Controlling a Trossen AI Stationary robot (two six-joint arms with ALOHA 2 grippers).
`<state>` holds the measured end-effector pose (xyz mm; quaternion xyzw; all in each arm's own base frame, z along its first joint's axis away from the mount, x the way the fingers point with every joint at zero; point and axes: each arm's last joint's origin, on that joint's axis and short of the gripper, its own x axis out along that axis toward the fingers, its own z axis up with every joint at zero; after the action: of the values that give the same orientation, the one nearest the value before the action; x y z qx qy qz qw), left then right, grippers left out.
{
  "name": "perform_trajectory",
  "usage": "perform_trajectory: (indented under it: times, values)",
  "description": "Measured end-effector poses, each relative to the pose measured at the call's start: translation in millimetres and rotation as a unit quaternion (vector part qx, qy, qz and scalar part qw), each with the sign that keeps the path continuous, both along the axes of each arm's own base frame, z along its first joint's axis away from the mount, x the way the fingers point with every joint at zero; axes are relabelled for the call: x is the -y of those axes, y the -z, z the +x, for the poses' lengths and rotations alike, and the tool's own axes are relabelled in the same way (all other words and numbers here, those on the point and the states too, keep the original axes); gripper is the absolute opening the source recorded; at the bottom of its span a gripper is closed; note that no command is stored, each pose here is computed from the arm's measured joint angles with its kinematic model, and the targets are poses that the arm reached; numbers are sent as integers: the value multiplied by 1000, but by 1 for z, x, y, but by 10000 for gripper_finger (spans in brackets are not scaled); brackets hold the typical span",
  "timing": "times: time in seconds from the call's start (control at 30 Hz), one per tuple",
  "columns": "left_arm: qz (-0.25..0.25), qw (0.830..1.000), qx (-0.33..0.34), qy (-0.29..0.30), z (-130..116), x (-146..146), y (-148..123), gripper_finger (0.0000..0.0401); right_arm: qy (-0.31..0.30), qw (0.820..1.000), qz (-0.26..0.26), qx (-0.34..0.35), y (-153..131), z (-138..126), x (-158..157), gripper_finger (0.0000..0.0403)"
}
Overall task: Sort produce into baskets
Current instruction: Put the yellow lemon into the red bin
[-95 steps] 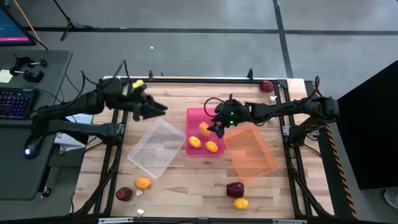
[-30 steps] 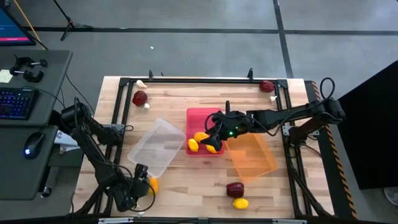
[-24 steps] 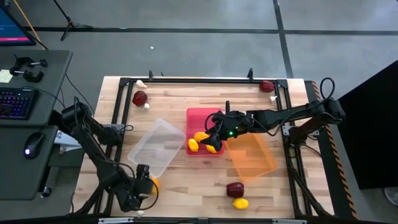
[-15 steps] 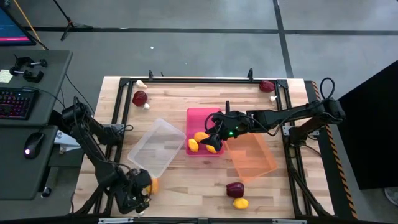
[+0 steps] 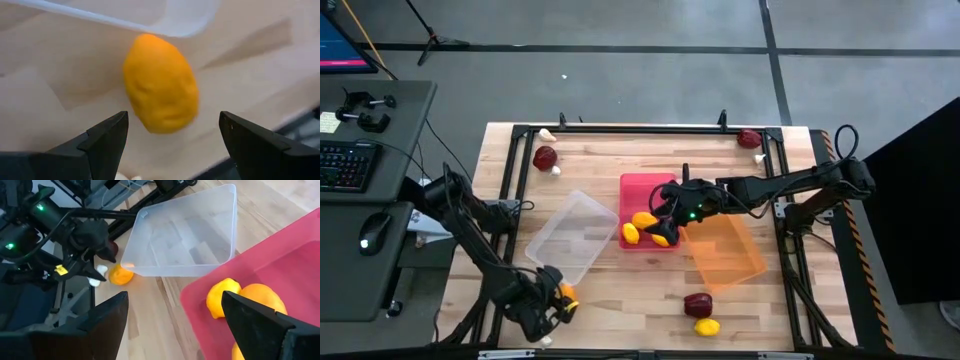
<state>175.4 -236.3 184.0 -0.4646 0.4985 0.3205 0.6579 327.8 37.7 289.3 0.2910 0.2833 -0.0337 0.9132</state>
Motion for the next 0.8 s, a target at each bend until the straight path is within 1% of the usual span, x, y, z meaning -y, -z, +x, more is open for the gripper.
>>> perform_trajectory:
  times: [0.17, 0.3, 0.47, 0.57, 0.63, 0.73, 0.77, 0.8]
  values:
    - [20, 999, -21, -35, 6, -4, 12, 297, -1, 1000, -2, -14, 2, -1, 0, 311]
    - [20, 999, -25, -44, 13, -4, 20, 297, -2, 1000, -3, -14, 3, -1, 0, 311]
    - [32, 998, -36, -50, 18, -5, 29, 297, -8, 1000, -13, -13, 3, -1, 0, 311]
    - [38, 998, -39, -36, 18, -4, 32, 284, -7, 1000, -12, -13, 3, -1, 0, 311]
    - [32, 998, -45, -17, 17, -3, 32, 259, -8, 1000, -13, -13, 3, -1, 0, 311]
    - [19, 999, -43, 27, 11, 4, 27, 205, -8, 1000, -13, -13, 3, -1, 0, 311]
    - [17, 998, -37, 47, 7, 6, 24, 195, -8, 1000, -13, -13, 3, -1, 0, 311]
    - [11, 997, -23, 73, 3, 9, 18, 194, -8, 1000, -13, -13, 3, -1, 0, 311]
